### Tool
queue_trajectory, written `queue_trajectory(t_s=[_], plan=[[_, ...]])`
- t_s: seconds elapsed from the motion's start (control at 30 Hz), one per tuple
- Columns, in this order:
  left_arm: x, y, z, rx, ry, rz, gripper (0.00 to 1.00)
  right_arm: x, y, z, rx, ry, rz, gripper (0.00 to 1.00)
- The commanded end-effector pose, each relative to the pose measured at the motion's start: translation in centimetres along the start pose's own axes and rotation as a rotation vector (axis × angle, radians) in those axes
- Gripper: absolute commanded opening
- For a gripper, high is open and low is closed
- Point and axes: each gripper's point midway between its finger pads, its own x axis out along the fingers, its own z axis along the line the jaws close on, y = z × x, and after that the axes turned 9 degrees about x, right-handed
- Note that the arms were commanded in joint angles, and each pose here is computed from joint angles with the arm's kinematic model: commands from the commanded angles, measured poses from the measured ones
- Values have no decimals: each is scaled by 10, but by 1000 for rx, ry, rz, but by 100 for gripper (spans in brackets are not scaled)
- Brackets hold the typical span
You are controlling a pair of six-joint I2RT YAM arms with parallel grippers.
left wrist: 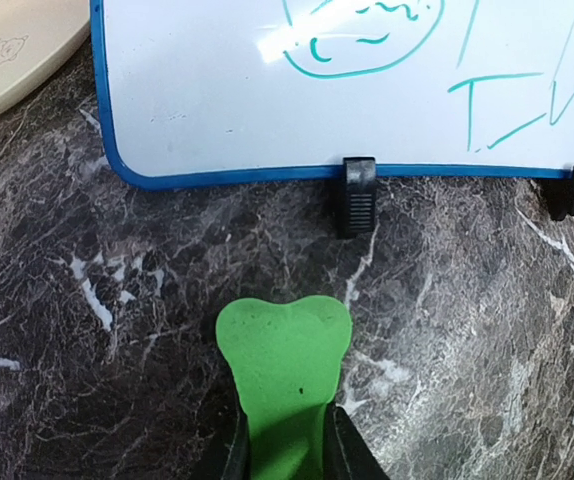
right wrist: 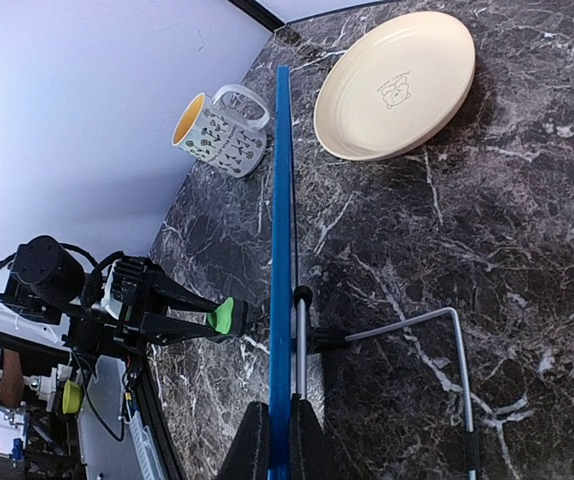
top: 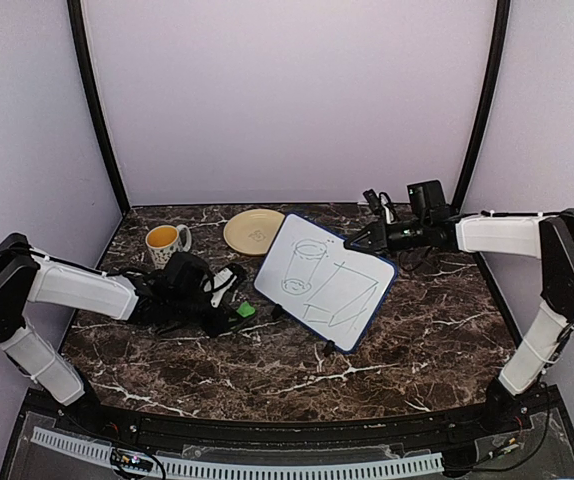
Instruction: Erase the whiteboard
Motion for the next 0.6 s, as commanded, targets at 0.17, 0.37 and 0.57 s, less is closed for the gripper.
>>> queue_trajectory(t_s=[0.17,0.37,0.57], plan=[[-3,5,-2,2,-8,14,26,-11,9,19,-37,-49,15,0],[-3,3,-5,-6,4,-2,26,-27,7,16,-38,-38,0,0],[-2,1,-6,-11,11,-11,26,-38,5,16,-59,-47,-23,0]])
